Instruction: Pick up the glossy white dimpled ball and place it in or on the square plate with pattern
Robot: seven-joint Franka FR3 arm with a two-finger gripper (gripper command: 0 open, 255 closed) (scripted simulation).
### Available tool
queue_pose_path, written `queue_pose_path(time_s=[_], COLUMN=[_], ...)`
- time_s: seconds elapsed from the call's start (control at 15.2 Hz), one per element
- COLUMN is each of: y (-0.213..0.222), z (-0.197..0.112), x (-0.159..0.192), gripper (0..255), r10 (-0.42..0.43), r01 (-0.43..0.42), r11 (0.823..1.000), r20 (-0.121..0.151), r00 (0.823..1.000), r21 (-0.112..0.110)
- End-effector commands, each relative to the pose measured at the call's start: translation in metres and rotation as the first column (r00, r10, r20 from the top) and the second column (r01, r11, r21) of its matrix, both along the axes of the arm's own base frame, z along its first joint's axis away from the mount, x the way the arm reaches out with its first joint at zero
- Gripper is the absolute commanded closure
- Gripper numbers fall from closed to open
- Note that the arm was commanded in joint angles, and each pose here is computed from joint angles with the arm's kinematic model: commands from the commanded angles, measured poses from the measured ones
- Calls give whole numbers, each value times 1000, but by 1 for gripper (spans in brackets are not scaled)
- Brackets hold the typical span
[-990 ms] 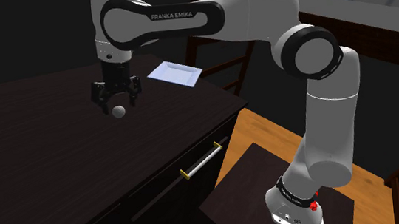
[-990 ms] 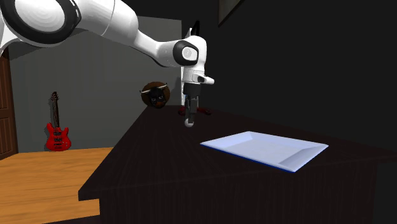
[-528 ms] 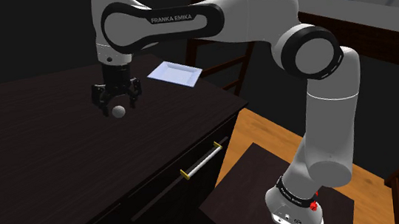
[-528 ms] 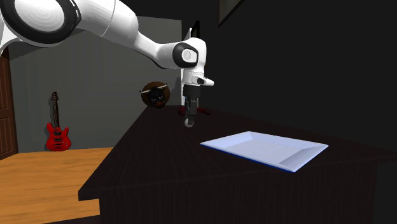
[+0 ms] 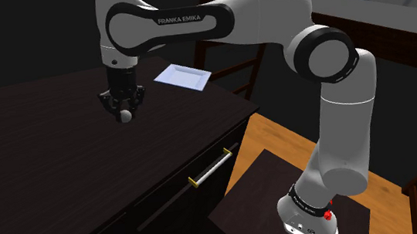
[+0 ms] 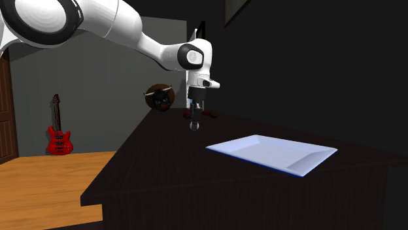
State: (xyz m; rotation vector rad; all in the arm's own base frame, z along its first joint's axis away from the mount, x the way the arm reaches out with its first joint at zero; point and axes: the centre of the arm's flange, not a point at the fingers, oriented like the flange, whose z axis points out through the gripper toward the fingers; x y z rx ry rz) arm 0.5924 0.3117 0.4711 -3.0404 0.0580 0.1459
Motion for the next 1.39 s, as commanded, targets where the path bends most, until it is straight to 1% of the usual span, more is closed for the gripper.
queue_pose_path(time_s=[0.0,0.13,1.25,1.32], y=[0,0,0,0], z=[0,0,90,91], x=[0,0,0,0], gripper=[255,255,255,255], r10=[0,0,0,0], r01=[0,0,0,0], r11=[1000,1000,1000,1000], r20=[0,0,0,0], r00=[1000,1000,1000,1000], r21=[0,0,0,0])
